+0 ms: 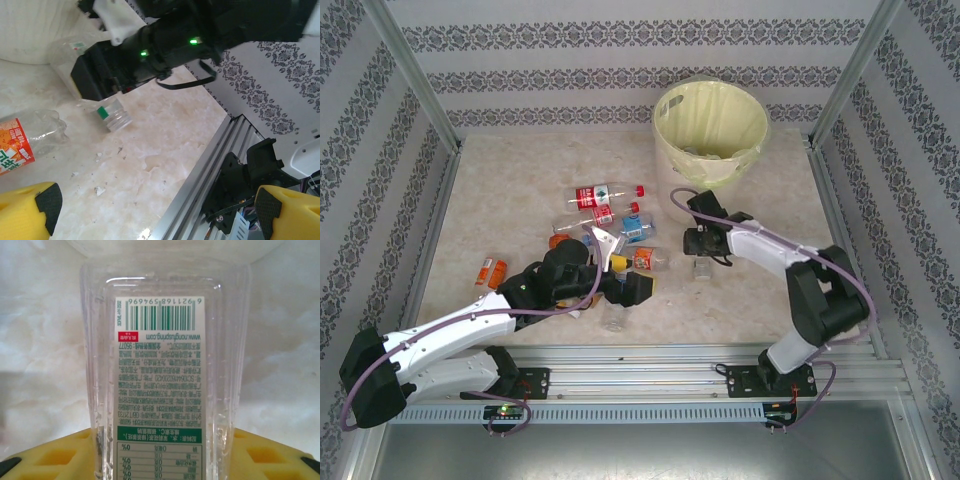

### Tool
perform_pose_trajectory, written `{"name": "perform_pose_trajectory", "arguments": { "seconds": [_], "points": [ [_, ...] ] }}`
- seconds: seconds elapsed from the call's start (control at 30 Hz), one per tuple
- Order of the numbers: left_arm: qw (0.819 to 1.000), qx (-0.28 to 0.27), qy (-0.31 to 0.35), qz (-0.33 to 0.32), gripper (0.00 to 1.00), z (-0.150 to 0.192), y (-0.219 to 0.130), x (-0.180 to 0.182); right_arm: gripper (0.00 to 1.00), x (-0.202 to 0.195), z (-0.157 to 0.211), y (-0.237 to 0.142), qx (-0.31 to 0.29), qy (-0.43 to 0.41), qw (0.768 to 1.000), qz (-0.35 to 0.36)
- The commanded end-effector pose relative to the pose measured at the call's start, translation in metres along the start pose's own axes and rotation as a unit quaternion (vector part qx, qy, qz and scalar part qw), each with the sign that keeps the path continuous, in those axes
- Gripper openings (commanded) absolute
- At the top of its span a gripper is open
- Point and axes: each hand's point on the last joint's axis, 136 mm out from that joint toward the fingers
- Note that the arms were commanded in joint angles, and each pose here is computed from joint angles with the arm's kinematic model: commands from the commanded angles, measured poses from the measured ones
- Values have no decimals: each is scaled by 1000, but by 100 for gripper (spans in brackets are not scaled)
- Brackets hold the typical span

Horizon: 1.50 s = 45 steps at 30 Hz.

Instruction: Put the plastic bottles in the bin

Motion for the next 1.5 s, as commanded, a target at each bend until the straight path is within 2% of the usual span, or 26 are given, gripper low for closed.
{"name": "perform_pose_trajectory", "arguments": {
  "seconds": [0.0,0.2,0.3,0.5,0.7,0.97,1.23,1.47],
  "points": [
    [1000,-18,4,5,100,-10,-1,-1,50,-3,-3,-32,-39,-12,999,-19],
    [1000,-27,12,1,100,-16,-2,-1,49,8,7,-91,-78,-47,990,-103],
    [999,-40,16,5,100,-22,-4,-3,49,15,2,-126,-115,-49,981,-147],
    [999,-29,19,6,100,-24,0,-4,49,33,-21,-192,-170,-60,961,-208],
    [999,-28,20,4,100,-25,1,-4,49,51,-59,-243,-221,-65,945,-233],
    [1000,-24,13,6,100,-22,2,-3,48,71,-124,-292,-271,-57,929,-246],
    [1000,-18,6,10,100,-19,9,-3,48,75,-190,-305,-288,-18,925,-246],
    [1000,5,5,-5,100,-10,11,3,48,78,-238,-285,-277,12,935,-222]
  ]
}}
Point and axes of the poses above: each hand's point on the last joint's axis, 136 mm out from that joint toward the fingers, its own y axis out along the fingers, its own x axis along the line the jaws close on, z = x × y, and after that the axes turned 12 degrees about y, right-handed
